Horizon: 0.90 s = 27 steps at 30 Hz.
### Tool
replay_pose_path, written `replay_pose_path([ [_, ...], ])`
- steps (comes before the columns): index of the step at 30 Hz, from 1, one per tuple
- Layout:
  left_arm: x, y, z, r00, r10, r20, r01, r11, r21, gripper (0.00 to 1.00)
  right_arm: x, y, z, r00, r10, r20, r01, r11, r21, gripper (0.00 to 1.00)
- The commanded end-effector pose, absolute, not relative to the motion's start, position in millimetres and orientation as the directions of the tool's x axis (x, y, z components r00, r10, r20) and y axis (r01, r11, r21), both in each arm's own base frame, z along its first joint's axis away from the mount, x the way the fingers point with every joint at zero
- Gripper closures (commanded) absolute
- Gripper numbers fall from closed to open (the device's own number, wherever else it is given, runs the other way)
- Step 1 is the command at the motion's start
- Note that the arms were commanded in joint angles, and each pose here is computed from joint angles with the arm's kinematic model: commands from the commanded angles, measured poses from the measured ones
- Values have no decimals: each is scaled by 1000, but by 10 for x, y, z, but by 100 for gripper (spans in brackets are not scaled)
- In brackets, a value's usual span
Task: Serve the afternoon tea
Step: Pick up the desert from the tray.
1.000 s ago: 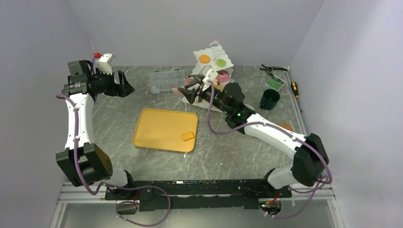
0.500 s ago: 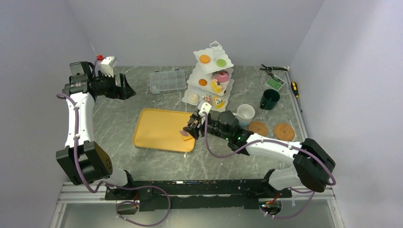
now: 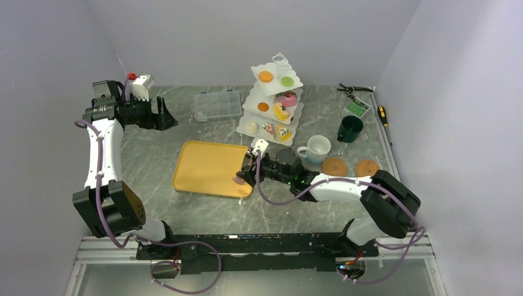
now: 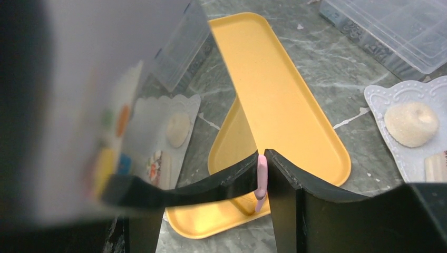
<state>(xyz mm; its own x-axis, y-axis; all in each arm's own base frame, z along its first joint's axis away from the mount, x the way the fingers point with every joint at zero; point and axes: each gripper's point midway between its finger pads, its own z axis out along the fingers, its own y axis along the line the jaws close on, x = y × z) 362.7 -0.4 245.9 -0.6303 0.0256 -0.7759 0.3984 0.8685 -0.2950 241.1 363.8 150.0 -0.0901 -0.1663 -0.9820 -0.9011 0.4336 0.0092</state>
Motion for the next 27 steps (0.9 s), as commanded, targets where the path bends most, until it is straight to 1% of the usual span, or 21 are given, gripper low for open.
replay_pose_path([
  [1,3660,-43,2563,-603,37,-797,431,856,-287,7,2466,3767,1723,-24,-88,-996,-909,416,-15,33],
  [12,3660,-48,2613,-597,30,-801,429,856,-288,6,2545,3784,1552,0,-141,-990,-906,418,-59,31],
  [27,3669,-82,2715,-597,4,-802,426,848,-314,6,2679,3768,1399,-19,-149,-989,-906,421,-46,30],
])
